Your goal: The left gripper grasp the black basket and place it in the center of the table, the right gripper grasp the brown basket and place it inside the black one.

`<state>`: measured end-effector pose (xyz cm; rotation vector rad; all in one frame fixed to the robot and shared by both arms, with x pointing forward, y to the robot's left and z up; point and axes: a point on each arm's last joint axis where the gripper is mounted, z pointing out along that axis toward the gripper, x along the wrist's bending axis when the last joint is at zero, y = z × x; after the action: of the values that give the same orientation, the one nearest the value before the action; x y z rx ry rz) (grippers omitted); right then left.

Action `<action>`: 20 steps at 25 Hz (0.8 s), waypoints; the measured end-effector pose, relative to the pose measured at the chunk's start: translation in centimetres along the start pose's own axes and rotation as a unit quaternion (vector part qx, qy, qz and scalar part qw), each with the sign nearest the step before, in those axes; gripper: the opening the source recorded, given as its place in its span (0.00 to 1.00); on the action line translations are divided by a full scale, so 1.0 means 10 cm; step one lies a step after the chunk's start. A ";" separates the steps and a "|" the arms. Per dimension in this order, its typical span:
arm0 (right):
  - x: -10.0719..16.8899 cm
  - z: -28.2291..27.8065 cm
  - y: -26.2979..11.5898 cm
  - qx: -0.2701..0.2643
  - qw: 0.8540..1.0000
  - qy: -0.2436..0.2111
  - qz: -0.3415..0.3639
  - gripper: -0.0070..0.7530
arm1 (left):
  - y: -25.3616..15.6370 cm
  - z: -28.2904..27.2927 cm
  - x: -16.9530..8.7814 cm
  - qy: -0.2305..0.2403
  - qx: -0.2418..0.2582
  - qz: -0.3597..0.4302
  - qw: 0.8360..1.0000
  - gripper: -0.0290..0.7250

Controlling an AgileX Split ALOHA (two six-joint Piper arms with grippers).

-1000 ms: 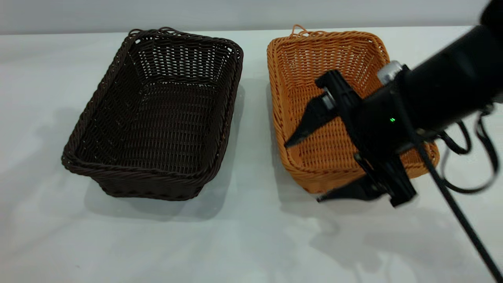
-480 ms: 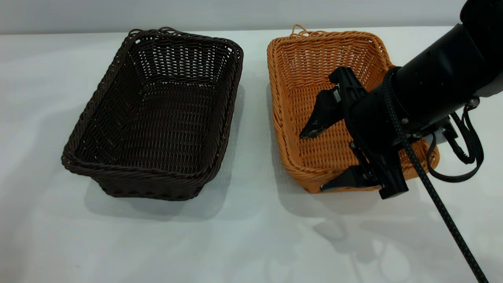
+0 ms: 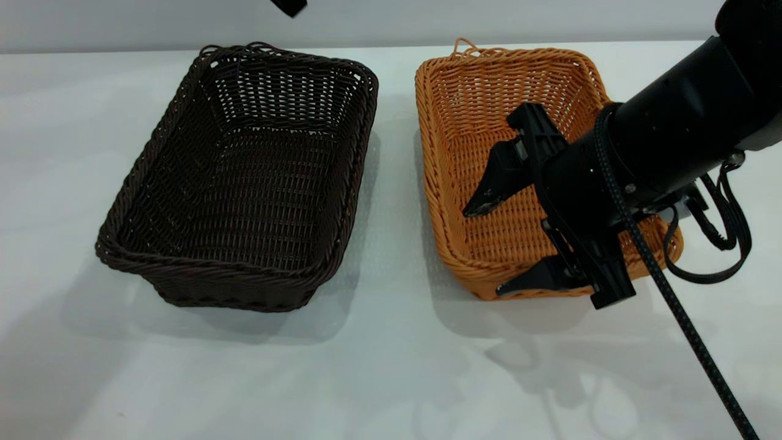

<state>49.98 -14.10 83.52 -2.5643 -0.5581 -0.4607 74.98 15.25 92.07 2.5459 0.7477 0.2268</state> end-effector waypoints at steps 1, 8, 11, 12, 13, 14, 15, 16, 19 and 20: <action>0.00 0.00 0.00 0.000 1.000 0.000 -0.002 0.74 | -0.02 0.08 0.00 -0.003 0.003 0.006 1.000 0.81; 0.00 0.00 -0.01 0.005 1.000 0.001 -0.008 0.74 | -0.12 0.45 0.01 0.011 0.001 0.045 0.999 0.74; 0.00 0.00 -0.02 0.009 1.000 0.002 -0.010 0.74 | -0.15 0.51 0.01 0.011 0.003 0.046 0.999 0.72; 0.00 0.00 -0.02 0.009 1.000 0.002 -0.011 0.74 | -0.16 0.54 0.01 0.011 0.004 0.046 0.999 0.72; 0.00 0.00 -0.02 0.010 1.000 0.002 -0.011 0.74 | -0.17 0.56 0.02 0.012 0.004 0.045 0.999 0.72; 0.00 0.00 -0.02 0.010 1.000 0.002 -0.011 0.74 | -0.18 0.58 0.02 0.014 0.004 0.044 0.999 0.72; 0.00 0.00 -0.02 0.011 1.000 0.002 -0.011 0.74 | -0.19 0.59 0.03 0.017 0.002 0.044 0.999 0.72; 0.00 0.00 -0.02 0.011 1.000 0.002 -0.011 0.74 | -0.18 0.60 0.03 0.020 0.000 0.044 0.999 0.72; 0.00 0.00 -0.03 0.014 1.000 0.002 -0.011 0.74 | -0.13 0.54 0.00 0.007 -0.008 0.025 1.000 0.72; 0.00 0.00 -0.03 0.014 1.000 0.002 -0.011 0.74 | -0.09 0.50 -0.03 -0.005 -0.007 0.013 1.000 0.72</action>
<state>49.90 -13.88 83.63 -2.5320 -0.5886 -0.4637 75.69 13.79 87.24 2.5426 0.7083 0.2260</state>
